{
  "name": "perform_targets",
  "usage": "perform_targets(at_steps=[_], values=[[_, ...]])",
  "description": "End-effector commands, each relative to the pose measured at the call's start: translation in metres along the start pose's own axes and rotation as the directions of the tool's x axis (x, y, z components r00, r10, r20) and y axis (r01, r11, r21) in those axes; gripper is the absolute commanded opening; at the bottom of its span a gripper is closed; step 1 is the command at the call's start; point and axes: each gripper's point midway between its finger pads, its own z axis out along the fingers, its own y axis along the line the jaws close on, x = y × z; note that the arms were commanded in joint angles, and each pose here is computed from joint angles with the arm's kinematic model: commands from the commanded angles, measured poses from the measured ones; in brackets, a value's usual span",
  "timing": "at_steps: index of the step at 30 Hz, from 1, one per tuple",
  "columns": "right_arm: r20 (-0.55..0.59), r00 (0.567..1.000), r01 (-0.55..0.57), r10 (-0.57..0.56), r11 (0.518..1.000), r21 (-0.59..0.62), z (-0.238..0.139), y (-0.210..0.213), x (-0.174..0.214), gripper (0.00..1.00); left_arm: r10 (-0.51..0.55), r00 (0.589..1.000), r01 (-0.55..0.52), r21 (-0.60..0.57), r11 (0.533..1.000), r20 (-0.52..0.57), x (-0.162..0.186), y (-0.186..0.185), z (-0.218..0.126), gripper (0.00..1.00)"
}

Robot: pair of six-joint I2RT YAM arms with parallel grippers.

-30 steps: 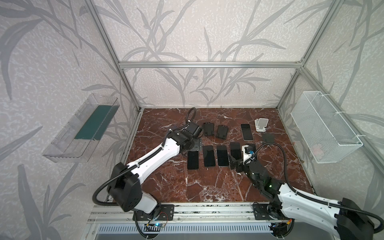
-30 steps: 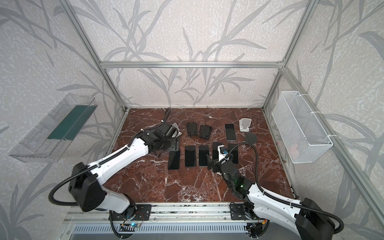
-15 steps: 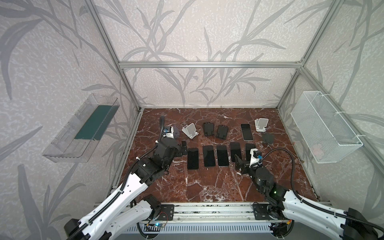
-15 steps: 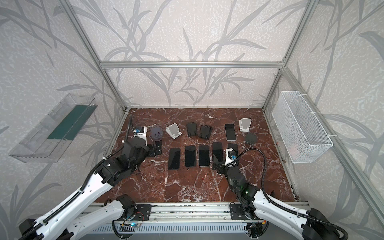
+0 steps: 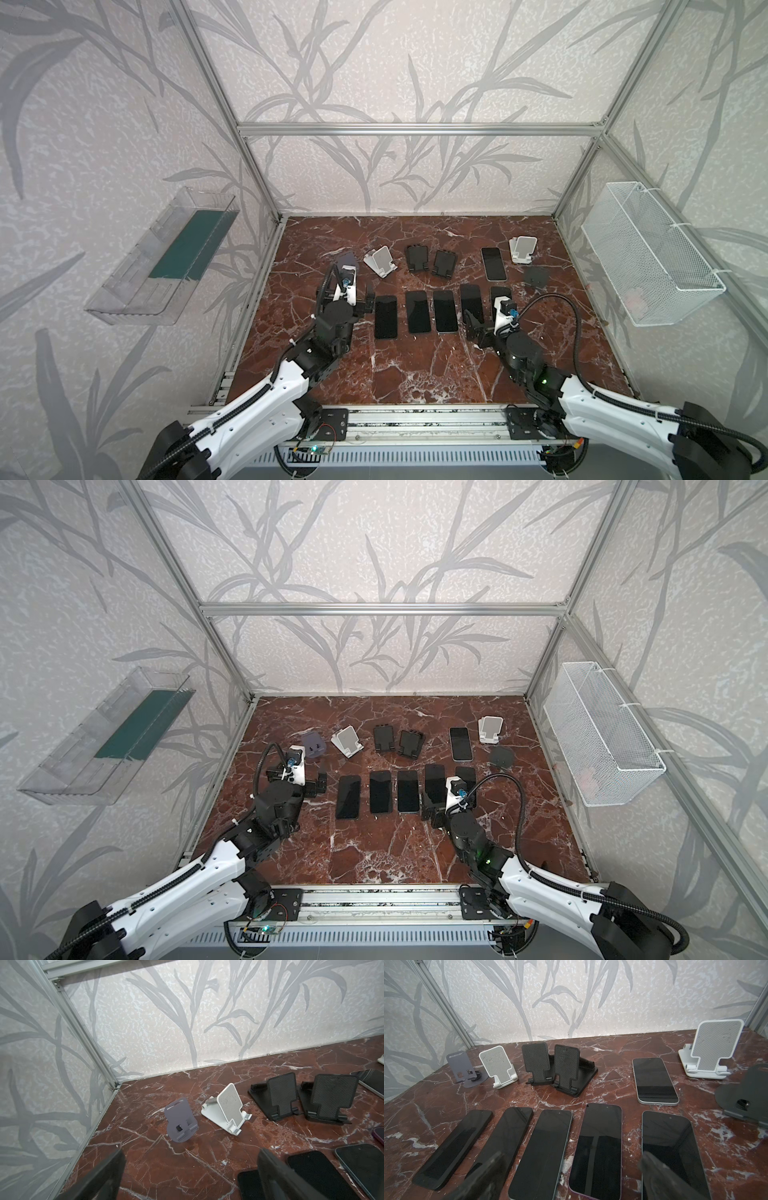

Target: Remove the phone from the phone stand

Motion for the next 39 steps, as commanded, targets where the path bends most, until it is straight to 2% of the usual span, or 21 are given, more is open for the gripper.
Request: perform_targets(at_steps=[1, 4, 6, 10, 14, 18, 21, 24, 26, 28, 32, 36, 39], values=[[0.04, 0.999, -0.031, 0.031, 0.999, 0.011, 0.0, 0.0, -0.012, 0.99, -0.032, 0.972, 0.045, -0.05, 0.998, 0.234, -0.043, 0.017, -0.009, 0.99], [0.041, 0.999, -0.035, 0.034, 0.999, 0.017, 0.001, -0.001, -0.012, 0.99, 0.043, 0.983, -0.033, -0.06, 0.998, 0.176, -0.023, 0.014, -0.003, 0.99], [0.038, 0.999, -0.029, 0.028, 0.999, 0.018, 0.002, 0.0, -0.012, 0.99, 0.079, 0.988, -0.065, -0.108, 0.992, 0.132, -0.007, 0.019, 0.0, 0.99], [0.037, 0.999, -0.027, 0.025, 0.999, 0.033, 0.001, -0.003, -0.012, 0.99, 0.068, 0.991, -0.043, -0.21, 0.977, 0.114, 0.021, 0.041, 0.005, 0.99], [0.035, 0.999, -0.032, 0.031, 0.999, 0.037, 0.001, -0.004, -0.011, 0.99, 0.051, 0.998, -0.036, -0.302, 0.953, 0.042, 0.054, 0.066, 0.02, 0.99], [0.037, 0.999, -0.029, 0.027, 0.999, 0.042, 0.002, -0.004, -0.012, 0.99, 0.014, 1.0, -0.013, -0.336, 0.942, 0.002, 0.087, 0.081, 0.04, 0.99], [0.04, 0.999, -0.031, 0.029, 0.999, 0.043, 0.001, -0.005, -0.012, 0.99, 0.064, 0.997, -0.076, -0.319, 0.945, -0.048, 0.102, 0.075, 0.067, 0.99], [0.05, 0.998, -0.03, 0.028, 0.998, 0.049, 0.0, -0.007, -0.015, 0.99, -0.033, 0.999, 0.018, -0.374, 0.927, -0.033, 0.108, 0.099, 0.068, 0.99], [0.052, 0.998, -0.029, 0.026, 0.998, 0.052, -0.001, -0.008, -0.015, 0.99, -0.113, 0.992, 0.089, -0.316, 0.945, -0.056, 0.124, 0.105, 0.071, 0.99], [0.054, 0.998, -0.027, 0.024, 0.998, 0.053, -0.001, -0.008, -0.015, 0.99, -0.112, 0.992, 0.09, -0.313, 0.945, -0.053, 0.124, 0.108, 0.082, 0.99], [0.057, 0.998, 0.019, -0.022, 0.999, 0.051, -0.002, -0.008, -0.017, 0.99, -0.149, 0.967, 0.101, -0.226, 0.969, -0.205, 0.138, 0.101, 0.101, 0.99], [0.066, 0.997, 0.04, -0.047, 0.994, 0.1, -0.003, -0.017, -0.017, 0.99, -0.142, 0.973, 0.101, -0.218, 0.971, -0.183, 0.135, 0.101, 0.101, 0.99], [0.058, 0.988, 0.134, -0.145, 0.978, 0.163, -0.001, -0.025, -0.016, 0.99, -0.142, 0.973, 0.099, -0.226, 0.969, -0.183, 0.136, 0.102, 0.101, 0.99]])
